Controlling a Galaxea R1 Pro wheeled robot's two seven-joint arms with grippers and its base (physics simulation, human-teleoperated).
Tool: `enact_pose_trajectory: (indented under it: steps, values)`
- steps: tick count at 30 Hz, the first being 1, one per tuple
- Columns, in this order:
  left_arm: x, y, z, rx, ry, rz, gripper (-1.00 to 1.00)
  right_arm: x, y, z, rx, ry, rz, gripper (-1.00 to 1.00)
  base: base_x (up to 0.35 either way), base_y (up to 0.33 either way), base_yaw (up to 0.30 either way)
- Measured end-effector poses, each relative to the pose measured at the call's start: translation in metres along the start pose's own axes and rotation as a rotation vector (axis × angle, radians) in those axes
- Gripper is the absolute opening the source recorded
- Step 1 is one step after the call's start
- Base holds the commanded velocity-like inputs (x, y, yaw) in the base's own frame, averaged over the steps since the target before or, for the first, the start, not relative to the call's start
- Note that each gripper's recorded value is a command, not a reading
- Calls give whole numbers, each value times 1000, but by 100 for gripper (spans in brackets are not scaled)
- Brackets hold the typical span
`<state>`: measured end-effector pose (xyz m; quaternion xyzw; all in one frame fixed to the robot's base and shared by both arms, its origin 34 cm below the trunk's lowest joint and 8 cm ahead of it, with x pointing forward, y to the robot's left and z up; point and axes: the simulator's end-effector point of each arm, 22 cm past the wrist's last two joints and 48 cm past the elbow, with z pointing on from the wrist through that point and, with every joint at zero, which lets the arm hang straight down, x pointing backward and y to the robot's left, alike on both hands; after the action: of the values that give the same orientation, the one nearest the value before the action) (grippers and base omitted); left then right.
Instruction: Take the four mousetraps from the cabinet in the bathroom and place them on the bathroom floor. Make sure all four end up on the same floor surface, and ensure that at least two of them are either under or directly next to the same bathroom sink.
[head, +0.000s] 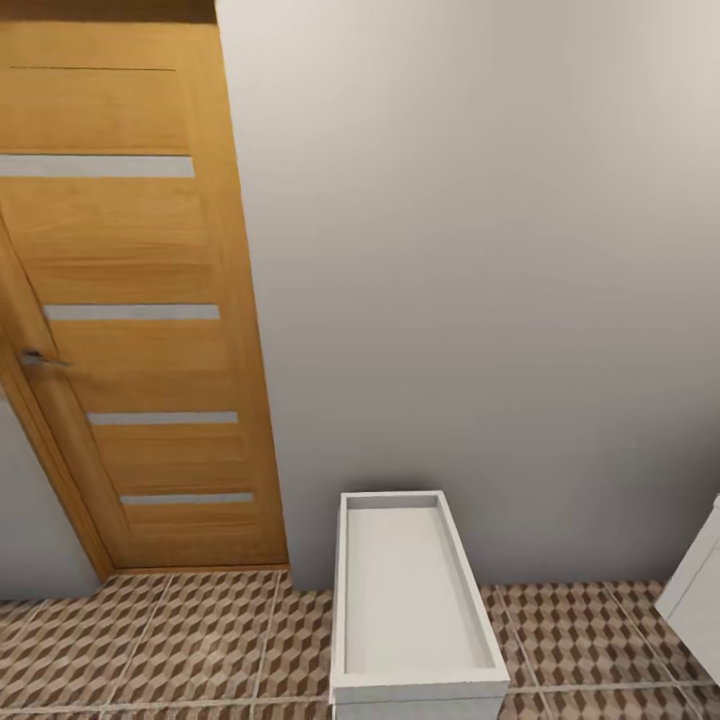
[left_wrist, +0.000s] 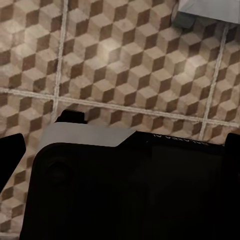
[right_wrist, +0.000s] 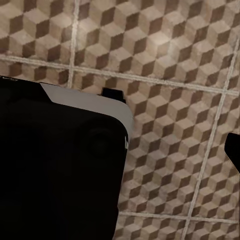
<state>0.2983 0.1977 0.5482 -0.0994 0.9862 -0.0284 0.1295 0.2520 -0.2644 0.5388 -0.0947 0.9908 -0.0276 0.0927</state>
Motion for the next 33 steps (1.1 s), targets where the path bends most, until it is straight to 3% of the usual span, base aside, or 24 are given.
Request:
enact_pose_trajectory:
  steps: [33]
  values:
    - [3, -3, 0, 5, 12, 2, 100, 0, -3, 0, 12, 0, -1, 100, 0, 0, 288]
